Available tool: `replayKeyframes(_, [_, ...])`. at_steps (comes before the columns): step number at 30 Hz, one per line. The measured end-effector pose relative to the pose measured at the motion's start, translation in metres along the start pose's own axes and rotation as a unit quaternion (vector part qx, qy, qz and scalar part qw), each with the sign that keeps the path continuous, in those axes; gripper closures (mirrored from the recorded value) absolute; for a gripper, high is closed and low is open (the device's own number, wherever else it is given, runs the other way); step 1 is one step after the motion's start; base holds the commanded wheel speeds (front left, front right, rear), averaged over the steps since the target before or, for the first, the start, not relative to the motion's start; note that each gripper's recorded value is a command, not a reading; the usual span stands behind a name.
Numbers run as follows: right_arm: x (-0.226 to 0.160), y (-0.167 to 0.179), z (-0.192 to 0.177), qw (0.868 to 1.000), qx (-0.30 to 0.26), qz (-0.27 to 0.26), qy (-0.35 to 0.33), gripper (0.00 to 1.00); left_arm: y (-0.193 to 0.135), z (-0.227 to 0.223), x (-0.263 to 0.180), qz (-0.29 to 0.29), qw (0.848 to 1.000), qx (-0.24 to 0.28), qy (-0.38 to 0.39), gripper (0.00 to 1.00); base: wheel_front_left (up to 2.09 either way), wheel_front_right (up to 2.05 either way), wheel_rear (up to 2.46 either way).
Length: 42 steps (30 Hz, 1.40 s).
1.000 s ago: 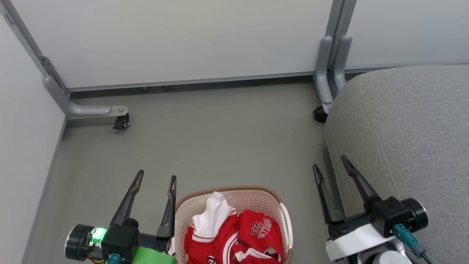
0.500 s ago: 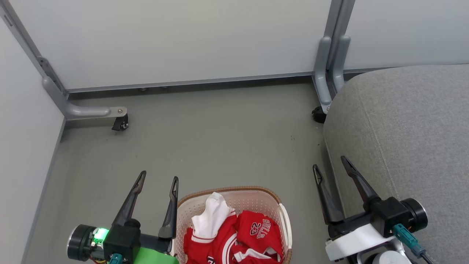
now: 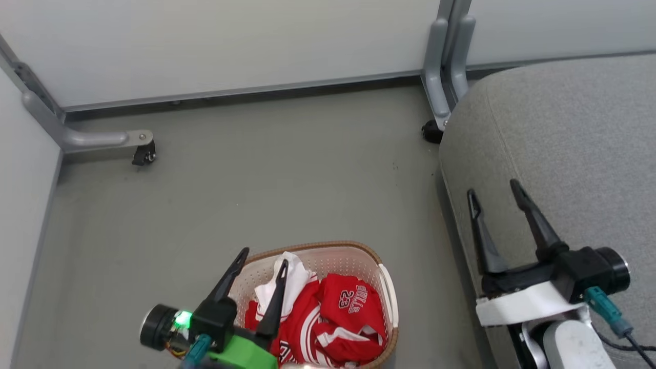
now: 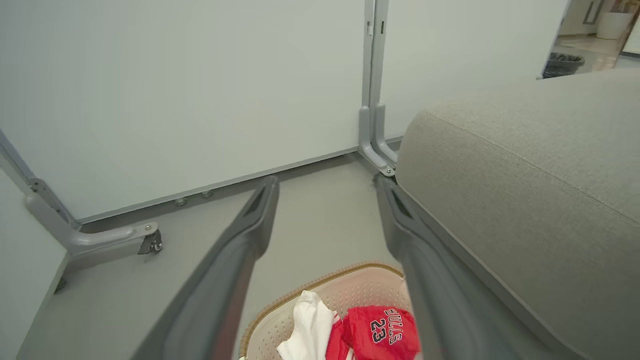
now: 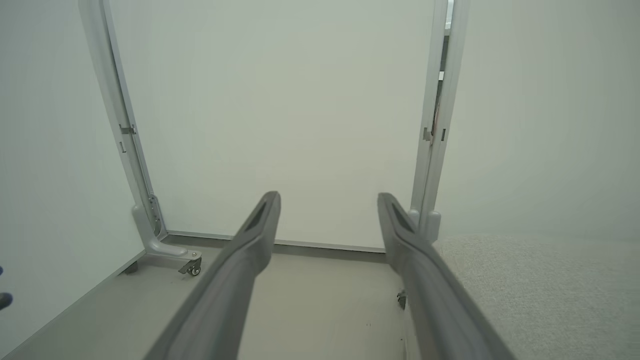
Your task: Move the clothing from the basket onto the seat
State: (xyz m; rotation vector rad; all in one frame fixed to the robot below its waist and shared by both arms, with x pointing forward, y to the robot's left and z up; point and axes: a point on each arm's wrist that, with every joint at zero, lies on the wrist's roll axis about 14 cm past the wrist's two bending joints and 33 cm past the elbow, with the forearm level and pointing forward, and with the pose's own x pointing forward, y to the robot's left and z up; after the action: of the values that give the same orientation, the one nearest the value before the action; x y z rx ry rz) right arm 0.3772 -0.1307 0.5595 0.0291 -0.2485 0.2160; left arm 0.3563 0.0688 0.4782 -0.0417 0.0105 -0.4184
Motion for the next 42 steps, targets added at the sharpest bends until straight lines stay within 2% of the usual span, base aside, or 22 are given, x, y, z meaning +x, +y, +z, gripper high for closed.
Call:
replayKeyframes(8, [0.036,-0.035,-0.005,0.999,-0.028,-0.033,-0.012,0.00,-0.036,-0.054,0.047,-0.116,0.990,0.006,0.082,0.00,0.00,0.00,0.00])
replayKeyframes(17, [0.073,-0.068,-0.043,0.997,-0.062,-0.048,0.006,0.00,-0.054,-0.140,0.077,-0.222,0.954,0.032,0.198,0.00,0.00,0.00,0.00])
replayKeyframes(20, [0.081,-0.078,-0.057,0.996,-0.069,-0.056,0.013,0.00,-0.055,-0.162,0.085,-0.242,0.944,0.036,0.222,0.00,0.00,0.00,0.00])
replayKeyframes(25, [0.087,-0.095,-0.087,0.994,-0.078,-0.073,0.035,0.00,-0.059,-0.208,0.086,-0.285,0.918,0.043,0.273,0.00,0.00,0.00,0.00])
replayKeyframes(34, [0.091,-0.106,-0.142,0.990,-0.083,-0.080,0.076,0.00,-0.063,-0.272,0.089,-0.339,0.882,0.050,0.324,0.00,0.00,0.00,0.00])
replayKeyframes(42, [0.089,-0.110,-0.179,0.987,-0.086,-0.082,0.105,0.00,-0.074,-0.322,0.068,-0.356,0.856,0.018,0.376,0.00,0.00,0.00,0.00])
